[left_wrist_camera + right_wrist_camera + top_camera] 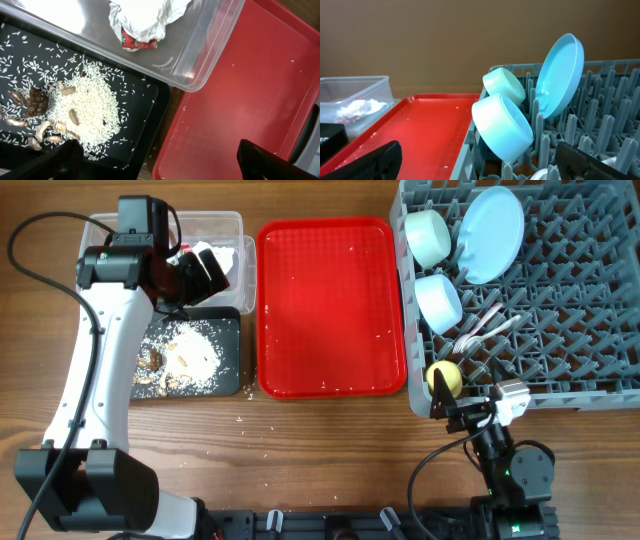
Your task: Sort waste into correct bins and load items into the dishwasher rack
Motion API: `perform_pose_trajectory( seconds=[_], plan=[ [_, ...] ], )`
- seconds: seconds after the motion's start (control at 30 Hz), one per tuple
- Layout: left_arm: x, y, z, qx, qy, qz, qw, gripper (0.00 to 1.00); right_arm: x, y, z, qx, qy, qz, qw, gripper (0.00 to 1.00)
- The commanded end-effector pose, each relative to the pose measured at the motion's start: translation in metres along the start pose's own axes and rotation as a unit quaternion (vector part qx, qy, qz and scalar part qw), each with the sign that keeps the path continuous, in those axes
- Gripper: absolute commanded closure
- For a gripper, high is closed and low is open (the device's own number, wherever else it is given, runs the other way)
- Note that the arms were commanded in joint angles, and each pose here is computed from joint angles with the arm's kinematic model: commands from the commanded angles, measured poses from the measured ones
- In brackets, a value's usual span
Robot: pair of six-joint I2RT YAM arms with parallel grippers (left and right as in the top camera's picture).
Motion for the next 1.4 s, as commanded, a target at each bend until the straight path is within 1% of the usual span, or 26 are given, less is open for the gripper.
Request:
perform_pose_trajectory(
  seconds=[0.0,0.33,0.4,0.43,0.47,0.5,0.53,0.57,0.6,0.7,0.83,0.87,0.9,1.0,1.07,1.2,1.3,1.37],
  plan=[
    [0.002,-0.001,0.001,0.001,-0.001,-0.005,1.000,0.00,0.002,-0.001,0.002,0.009,-0.010,-0.007,1.000,0.00],
    [0.002,-0.002,0.002,0.007,-0.001,-0.006,1.000,0.00,0.002,-0.001,0.002,0.009,-0.010,-0.007,1.000,0.00],
    [0.002,-0.015,0.006,0.020,0.000,-0.032,0.999,0.00,0.002,-0.001,0.002,0.009,-0.010,-0.007,1.000,0.00],
    [0.003,-0.022,0.005,0.016,0.000,-0.045,0.999,0.00,0.002,-0.001,0.002,0.009,-0.010,-0.007,1.000,0.00],
    [0.006,-0.027,0.001,-0.003,0.006,-0.062,0.998,0.00,0.002,-0.001,0.002,0.009,-0.010,-0.007,1.000,0.00],
    [0.008,-0.034,-0.010,-0.053,0.059,-0.078,0.994,0.00,0.002,-0.001,0.002,0.009,-0.010,-0.007,1.000,0.00],
    [0.005,-0.041,-0.024,-0.112,0.141,-0.107,0.978,0.00,0.002,-0.001,0.002,0.009,-0.010,-0.007,1.000,0.00],
    [0.000,-0.047,-0.031,-0.142,0.179,-0.146,0.962,0.00,0.002,-0.001,0.002,0.009,-0.010,-0.007,1.000,0.00],
    [-0.004,-0.049,-0.031,-0.157,0.188,-0.175,0.954,0.00,0.002,-0.001,0.002,0.009,-0.010,-0.007,1.000,0.00],
    [-0.035,-0.045,-0.008,-0.201,0.167,-0.258,0.930,0.00,0.002,-0.001,0.002,0.009,-0.010,-0.007,1.000,0.00],
    [-0.090,-0.023,0.046,-0.238,0.101,-0.365,0.894,0.00,0.002,-0.001,0.002,0.009,-0.010,-0.007,1.000,0.00],
    [-0.110,-0.013,0.064,-0.248,0.091,-0.389,0.883,0.00,0.002,-0.001,0.002,0.009,-0.010,-0.007,1.000,0.00],
    [-0.127,-0.005,0.079,-0.253,0.086,-0.407,0.874,0.00,0.002,-0.001,0.002,0.009,-0.010,-0.007,1.000,0.00],
    [-0.153,0.005,0.103,-0.255,0.078,-0.441,0.857,0.00,0.002,-0.001,0.002,0.009,-0.010,-0.007,1.000,0.00],
    [-0.163,0.008,0.114,-0.251,0.072,-0.455,0.851,0.00,0.002,-0.001,0.002,0.009,-0.010,-0.007,1.000,0.00],
    [-0.174,0.015,0.124,-0.248,0.069,-0.460,0.850,0.00,0.002,-0.001,0.002,0.009,-0.010,-0.007,1.000,0.00],
    [-0.181,0.022,0.128,-0.245,0.068,-0.452,0.855,0.00,0.002,-0.001,0.002,0.009,-0.010,-0.007,1.000,0.00],
    [-0.181,0.018,0.127,-0.250,0.070,-0.462,0.848,0.00,0.002,-0.001,0.002,0.009,-0.010,-0.008,1.000,0.00]
  ],
)
Point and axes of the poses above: each gripper's point midway between its finger pads, its own y axis out along the fingers, its own z axis along the line the jaws close on, x = y × z, the point moved 9 cm from there along -y, back along the fingers, and after that the axes turned 4 degrees about -y, right-handed, at the moved point
